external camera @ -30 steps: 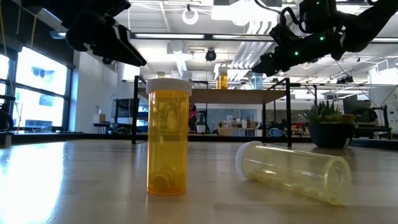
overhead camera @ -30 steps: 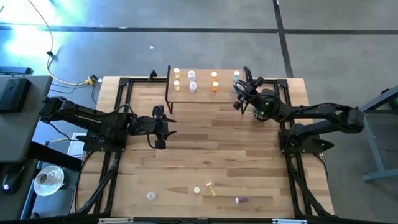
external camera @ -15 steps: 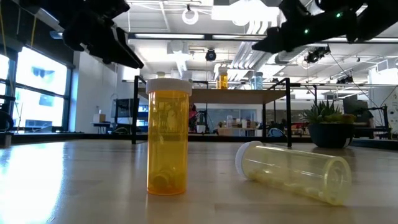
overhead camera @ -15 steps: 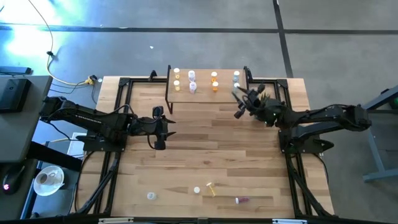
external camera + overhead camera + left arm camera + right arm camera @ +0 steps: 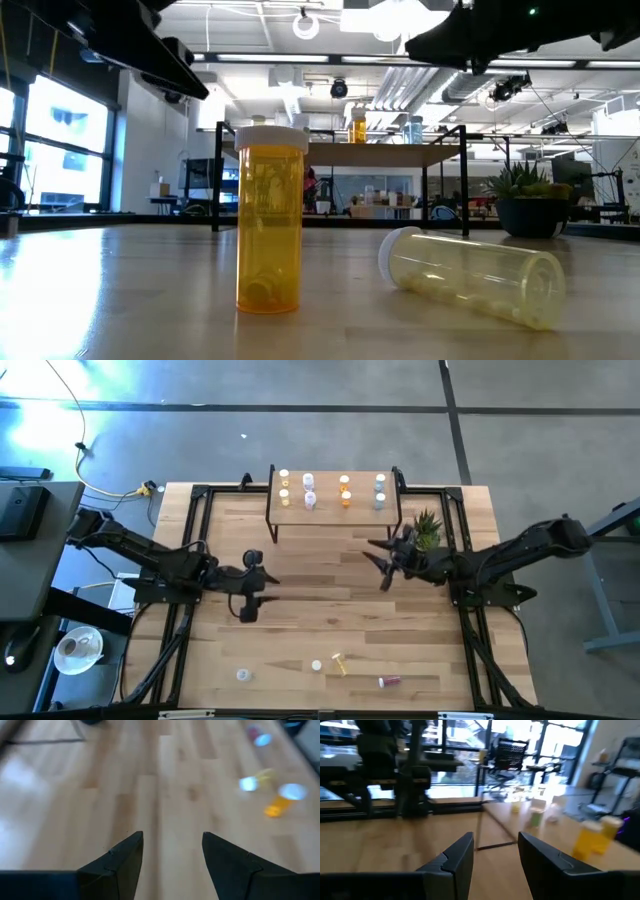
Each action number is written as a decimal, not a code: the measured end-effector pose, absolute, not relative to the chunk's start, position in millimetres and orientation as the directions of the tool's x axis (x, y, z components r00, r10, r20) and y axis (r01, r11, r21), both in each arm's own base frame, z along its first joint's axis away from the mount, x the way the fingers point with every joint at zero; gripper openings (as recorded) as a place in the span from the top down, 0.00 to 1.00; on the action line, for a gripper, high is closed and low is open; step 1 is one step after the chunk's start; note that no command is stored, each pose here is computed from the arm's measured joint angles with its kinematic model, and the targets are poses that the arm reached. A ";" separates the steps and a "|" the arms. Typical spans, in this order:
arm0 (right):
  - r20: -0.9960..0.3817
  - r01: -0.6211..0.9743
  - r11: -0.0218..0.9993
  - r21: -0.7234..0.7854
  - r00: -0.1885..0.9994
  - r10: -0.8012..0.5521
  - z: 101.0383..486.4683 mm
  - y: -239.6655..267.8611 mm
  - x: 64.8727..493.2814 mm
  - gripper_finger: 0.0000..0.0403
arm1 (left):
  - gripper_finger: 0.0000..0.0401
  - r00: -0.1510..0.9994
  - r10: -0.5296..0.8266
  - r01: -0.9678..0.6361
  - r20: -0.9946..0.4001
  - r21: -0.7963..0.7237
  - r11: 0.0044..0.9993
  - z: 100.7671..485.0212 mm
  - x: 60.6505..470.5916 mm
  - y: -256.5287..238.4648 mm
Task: Pick and place medicine bottles onto shelf by color
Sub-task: Put the transparent pill bottle on the shelf aligned with the other transparent pill bottles
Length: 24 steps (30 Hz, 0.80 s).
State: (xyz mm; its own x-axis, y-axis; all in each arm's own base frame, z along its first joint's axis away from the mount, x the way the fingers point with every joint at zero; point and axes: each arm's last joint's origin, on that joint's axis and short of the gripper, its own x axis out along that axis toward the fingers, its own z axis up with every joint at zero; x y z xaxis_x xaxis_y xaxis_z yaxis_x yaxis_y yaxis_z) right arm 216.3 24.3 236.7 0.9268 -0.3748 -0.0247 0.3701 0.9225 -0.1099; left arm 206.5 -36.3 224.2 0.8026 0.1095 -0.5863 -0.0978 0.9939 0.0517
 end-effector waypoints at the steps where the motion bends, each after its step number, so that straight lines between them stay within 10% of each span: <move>1: -0.032 0.355 0.930 -0.094 0.933 -0.359 235.9 27.4 215.9 0.64 | 0.52 0.803 0.084 -0.088 -0.590 0.023 0.996 224.0 205.8 -40.0; 24: -0.095 0.256 0.963 0.082 0.964 -0.248 229.1 51.7 211.0 0.64 | 0.52 0.648 -0.260 -0.054 -0.715 -0.384 0.922 209.6 145.5 -137.5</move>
State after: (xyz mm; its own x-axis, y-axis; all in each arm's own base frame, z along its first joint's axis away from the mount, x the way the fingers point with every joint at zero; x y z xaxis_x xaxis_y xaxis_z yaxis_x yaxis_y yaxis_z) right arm 211.0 51.7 229.1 0.9642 -0.2477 -0.0947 0.2556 0.9633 0.0819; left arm 145.5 -137.5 209.6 0.6484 -0.2601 -0.7155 -0.0539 0.9218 -0.3839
